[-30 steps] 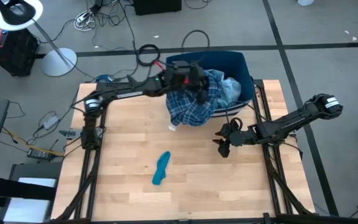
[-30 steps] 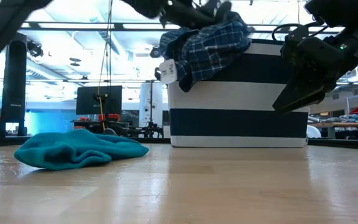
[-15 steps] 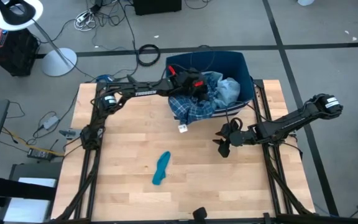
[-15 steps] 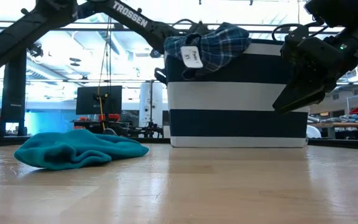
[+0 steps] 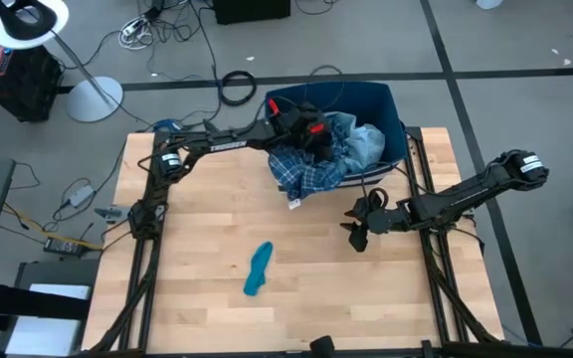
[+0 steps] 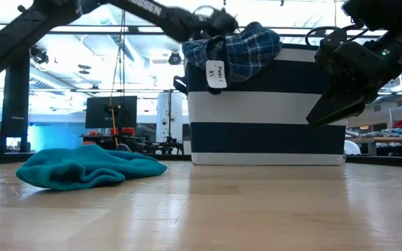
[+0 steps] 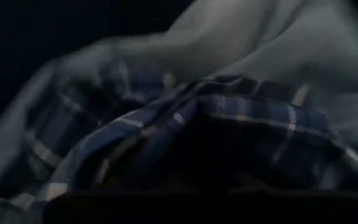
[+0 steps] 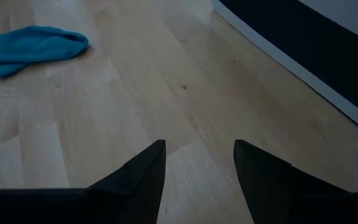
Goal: Sort clothes
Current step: Put the blue shirt into the blue laundry bin
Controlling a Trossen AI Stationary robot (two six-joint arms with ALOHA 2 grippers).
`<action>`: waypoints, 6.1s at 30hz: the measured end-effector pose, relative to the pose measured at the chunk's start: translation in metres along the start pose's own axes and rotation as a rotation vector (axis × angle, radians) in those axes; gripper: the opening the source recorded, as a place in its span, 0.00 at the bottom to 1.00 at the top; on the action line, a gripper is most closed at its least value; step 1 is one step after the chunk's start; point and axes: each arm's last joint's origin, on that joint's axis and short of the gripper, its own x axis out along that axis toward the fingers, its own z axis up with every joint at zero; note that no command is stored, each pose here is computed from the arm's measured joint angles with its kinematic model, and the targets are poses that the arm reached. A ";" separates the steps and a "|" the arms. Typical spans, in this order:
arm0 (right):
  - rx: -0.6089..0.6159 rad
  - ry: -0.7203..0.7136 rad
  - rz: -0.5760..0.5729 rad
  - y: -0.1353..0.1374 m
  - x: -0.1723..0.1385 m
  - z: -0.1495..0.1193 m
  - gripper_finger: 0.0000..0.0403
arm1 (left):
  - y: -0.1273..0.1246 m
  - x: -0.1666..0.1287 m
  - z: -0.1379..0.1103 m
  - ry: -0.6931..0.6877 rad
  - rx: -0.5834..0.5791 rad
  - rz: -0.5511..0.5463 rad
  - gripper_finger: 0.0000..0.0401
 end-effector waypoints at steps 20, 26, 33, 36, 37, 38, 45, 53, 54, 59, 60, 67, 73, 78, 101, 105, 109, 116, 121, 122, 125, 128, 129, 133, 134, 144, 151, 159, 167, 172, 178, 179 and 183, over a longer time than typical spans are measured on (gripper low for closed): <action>-0.007 0.001 0.007 0.000 0.000 0.000 0.47 | -0.035 -0.145 0.068 0.161 0.213 -0.031 0.00; 0.009 0.000 0.008 0.001 0.000 0.000 0.47 | -0.053 -0.180 0.073 0.155 0.257 0.055 0.00; 0.040 0.008 0.019 0.001 0.000 0.000 0.47 | -0.071 -0.206 0.070 0.171 0.311 0.059 0.00; 0.050 0.014 0.027 0.003 -0.001 -0.002 0.47 | -0.072 -0.217 0.062 0.171 0.317 0.087 0.00; 0.051 0.016 0.032 0.004 -0.002 -0.002 0.47 | -0.072 -0.221 0.057 0.176 0.314 0.096 0.00; 0.051 0.018 0.035 0.004 -0.002 -0.003 0.47 | -0.071 -0.224 0.051 0.178 0.303 0.100 0.00; 0.041 0.022 0.052 0.007 -0.004 -0.005 0.47 | -0.068 -0.256 -0.008 0.040 0.225 0.085 0.00; 0.043 0.014 0.043 0.007 -0.004 -0.005 0.47 | -0.073 -0.262 -0.101 -0.096 0.122 0.009 0.00; 0.044 0.010 0.040 0.007 -0.004 -0.004 0.47 | -0.073 -0.258 -0.112 -0.103 0.111 0.008 0.00; 0.046 0.003 0.036 0.007 -0.004 -0.004 0.47 | -0.074 -0.227 -0.165 -0.133 0.092 0.020 0.00; 0.047 0.002 0.036 0.007 -0.004 -0.004 0.47 | -0.073 -0.221 -0.173 -0.161 0.087 0.016 0.00; 0.042 0.003 0.033 0.007 -0.004 -0.004 0.47 | -0.072 -0.188 -0.211 -0.253 0.068 -0.019 0.00; 0.042 -0.007 0.019 0.006 -0.004 -0.004 0.47 | -0.077 -0.161 -0.220 -0.185 0.068 -0.089 0.00; 0.038 -0.010 0.016 0.006 -0.004 -0.004 0.47 | -0.083 -0.145 -0.209 -0.181 0.135 -0.120 0.00; 0.031 -0.011 0.009 0.006 -0.004 -0.004 0.47 | -0.100 -0.144 -0.120 -0.439 0.297 -0.067 0.00; 0.024 -0.011 0.007 0.006 -0.004 -0.004 0.47 | -0.104 -0.148 -0.102 -0.494 0.334 -0.069 0.00; 0.016 -0.015 0.002 0.006 -0.004 -0.004 0.47 | -0.103 -0.153 -0.080 -0.536 0.356 -0.049 0.00; 0.016 -0.024 -0.003 0.006 -0.004 -0.003 0.47 | -0.077 -0.143 -0.054 -0.498 0.360 0.043 0.00; 0.000 -0.035 -0.016 0.005 -0.004 -0.003 0.47 | -0.050 -0.122 -0.042 -0.479 0.338 0.121 0.00; -0.004 -0.040 -0.023 0.005 -0.004 -0.003 0.47 | -0.045 -0.118 -0.039 -0.481 0.333 0.136 0.00; -0.017 -0.050 -0.036 0.005 -0.004 -0.002 0.47 | -0.031 -0.108 -0.028 -0.491 0.316 0.165 0.00; -0.018 -0.053 -0.039 0.005 -0.004 -0.002 0.47 | -0.021 -0.098 -0.018 -0.495 0.298 0.183 0.00; -0.018 -0.052 -0.039 0.005 -0.004 -0.002 0.47 | -0.018 -0.094 -0.015 -0.486 0.292 0.186 0.00; -0.018 -0.051 -0.040 0.005 -0.004 -0.002 0.47 | -0.014 -0.084 -0.008 -0.438 0.253 0.146 0.00; -0.019 -0.051 -0.040 0.005 -0.004 -0.002 0.47 | -0.015 -0.083 -0.007 -0.432 0.252 0.132 0.00; -0.018 -0.051 -0.040 0.005 -0.004 -0.002 0.47 | -0.011 -0.089 0.002 -0.511 0.180 0.103 0.00; -0.019 -0.051 -0.040 0.005 -0.004 -0.002 0.47 | 0.007 -0.074 -0.016 -0.362 0.156 0.144 0.00; -0.024 -0.056 -0.047 0.004 -0.004 -0.002 0.47 | 0.019 -0.046 -0.040 -0.224 0.092 0.077 0.00; -0.025 -0.058 -0.049 0.004 -0.004 -0.002 0.47 | 0.017 -0.047 -0.035 -0.285 0.128 0.046 0.00; -0.025 -0.058 -0.049 0.004 -0.004 -0.002 0.47 | 0.011 -0.052 -0.006 -0.290 0.231 0.007 0.00; -0.036 -0.057 -0.050 0.004 -0.004 -0.002 0.47 | -0.003 -0.074 0.036 -0.352 0.340 0.005 0.00; -0.038 -0.058 -0.050 0.004 -0.004 -0.002 0.47 | -0.003 -0.075 0.037 -0.337 0.339 0.004 0.00; -0.038 -0.058 -0.049 0.004 -0.004 -0.002 0.47 | 0.000 -0.074 0.030 -0.262 0.327 0.005 0.00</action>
